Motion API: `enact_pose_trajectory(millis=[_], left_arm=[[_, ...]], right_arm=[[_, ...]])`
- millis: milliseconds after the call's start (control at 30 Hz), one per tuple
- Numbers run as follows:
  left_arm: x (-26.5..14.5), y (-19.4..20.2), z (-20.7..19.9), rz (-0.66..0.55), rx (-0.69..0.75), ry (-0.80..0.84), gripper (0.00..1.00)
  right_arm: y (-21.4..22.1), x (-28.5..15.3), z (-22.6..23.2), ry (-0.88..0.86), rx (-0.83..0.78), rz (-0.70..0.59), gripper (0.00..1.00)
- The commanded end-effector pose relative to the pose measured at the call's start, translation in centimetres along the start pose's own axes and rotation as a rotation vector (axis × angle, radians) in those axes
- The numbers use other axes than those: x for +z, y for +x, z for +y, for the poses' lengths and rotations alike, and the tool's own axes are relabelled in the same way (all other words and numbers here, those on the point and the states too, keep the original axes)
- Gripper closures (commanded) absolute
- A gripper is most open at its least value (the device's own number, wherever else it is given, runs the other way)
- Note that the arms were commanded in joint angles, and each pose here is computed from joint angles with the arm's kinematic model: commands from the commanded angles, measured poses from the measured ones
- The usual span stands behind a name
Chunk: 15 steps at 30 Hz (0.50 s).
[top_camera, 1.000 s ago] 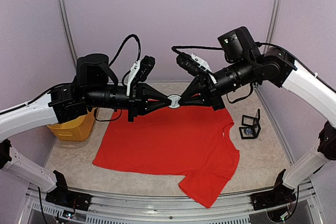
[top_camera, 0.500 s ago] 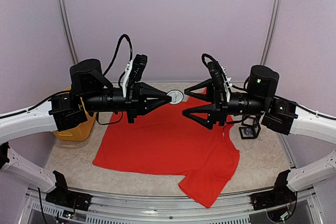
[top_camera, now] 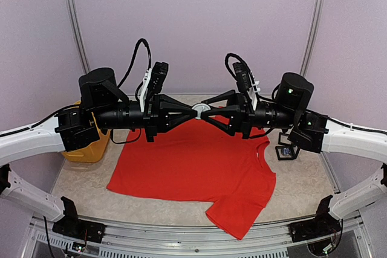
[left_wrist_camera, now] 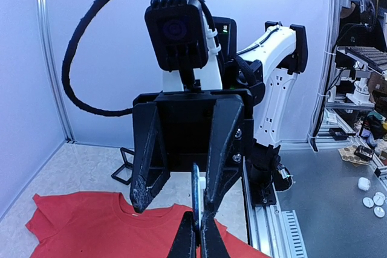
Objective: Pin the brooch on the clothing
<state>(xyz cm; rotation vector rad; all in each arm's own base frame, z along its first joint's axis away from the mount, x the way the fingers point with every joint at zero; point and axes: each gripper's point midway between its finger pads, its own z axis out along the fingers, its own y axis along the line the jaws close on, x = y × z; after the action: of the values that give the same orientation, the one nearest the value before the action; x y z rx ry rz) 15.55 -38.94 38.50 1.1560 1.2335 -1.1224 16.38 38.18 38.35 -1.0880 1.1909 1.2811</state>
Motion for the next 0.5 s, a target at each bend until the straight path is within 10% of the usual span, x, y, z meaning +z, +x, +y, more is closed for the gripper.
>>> enact_pose_trajectory(millis=[0, 467], left_arm=[[-0.4, -0.9, -1.0, -0.033, 0.031, 0.03, 1.0], [-0.2, -0.7, -2.6, -0.027, 0.069, 0.082, 1.0]], right_arm=[[-2.0, -0.1, -0.3, 0.018, -0.016, -0.042, 0.63], [-1.3, 0.2, -4.3, 0.228, 0.035, 0.036, 0.64]])
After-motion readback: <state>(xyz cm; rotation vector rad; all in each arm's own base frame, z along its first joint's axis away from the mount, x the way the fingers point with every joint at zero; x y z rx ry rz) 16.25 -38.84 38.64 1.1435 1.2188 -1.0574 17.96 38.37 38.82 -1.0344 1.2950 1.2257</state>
